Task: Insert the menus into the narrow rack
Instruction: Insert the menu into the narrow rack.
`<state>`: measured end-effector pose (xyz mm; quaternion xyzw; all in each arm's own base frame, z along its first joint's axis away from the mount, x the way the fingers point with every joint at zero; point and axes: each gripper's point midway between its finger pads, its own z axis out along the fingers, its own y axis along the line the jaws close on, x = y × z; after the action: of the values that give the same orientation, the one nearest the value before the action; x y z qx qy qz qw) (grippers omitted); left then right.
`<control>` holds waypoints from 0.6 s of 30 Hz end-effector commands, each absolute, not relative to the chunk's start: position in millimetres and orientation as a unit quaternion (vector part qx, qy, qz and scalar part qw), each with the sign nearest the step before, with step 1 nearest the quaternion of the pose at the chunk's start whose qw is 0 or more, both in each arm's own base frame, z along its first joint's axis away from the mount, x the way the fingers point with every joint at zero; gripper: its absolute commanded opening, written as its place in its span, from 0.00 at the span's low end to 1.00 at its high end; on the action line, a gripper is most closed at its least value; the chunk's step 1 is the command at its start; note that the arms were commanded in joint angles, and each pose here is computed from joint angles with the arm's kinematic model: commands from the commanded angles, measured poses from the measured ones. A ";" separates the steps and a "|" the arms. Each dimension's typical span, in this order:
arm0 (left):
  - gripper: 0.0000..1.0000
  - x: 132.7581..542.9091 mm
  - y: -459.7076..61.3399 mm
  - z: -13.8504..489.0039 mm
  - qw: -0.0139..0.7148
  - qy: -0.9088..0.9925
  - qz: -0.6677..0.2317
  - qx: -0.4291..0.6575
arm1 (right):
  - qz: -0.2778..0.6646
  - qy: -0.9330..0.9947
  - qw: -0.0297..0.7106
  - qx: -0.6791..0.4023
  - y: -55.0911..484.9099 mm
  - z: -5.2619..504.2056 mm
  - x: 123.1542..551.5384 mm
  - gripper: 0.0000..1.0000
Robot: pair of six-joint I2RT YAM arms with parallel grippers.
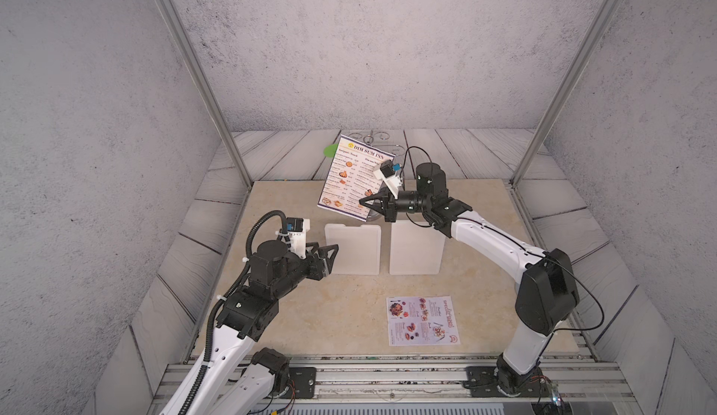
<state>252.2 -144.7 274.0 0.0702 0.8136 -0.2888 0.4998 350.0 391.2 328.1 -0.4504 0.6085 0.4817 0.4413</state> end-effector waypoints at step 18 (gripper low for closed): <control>0.70 243.2 -147.3 278.9 0.501 0.802 -0.320 0.062 | 0.501 0.614 0.391 -0.469 413.0 289.2 363.9 0.00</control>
<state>244.2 -146.1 276.1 0.0633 0.8071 -0.3108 0.4981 363.2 406.5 294.7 -0.4618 0.6192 0.4931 0.4004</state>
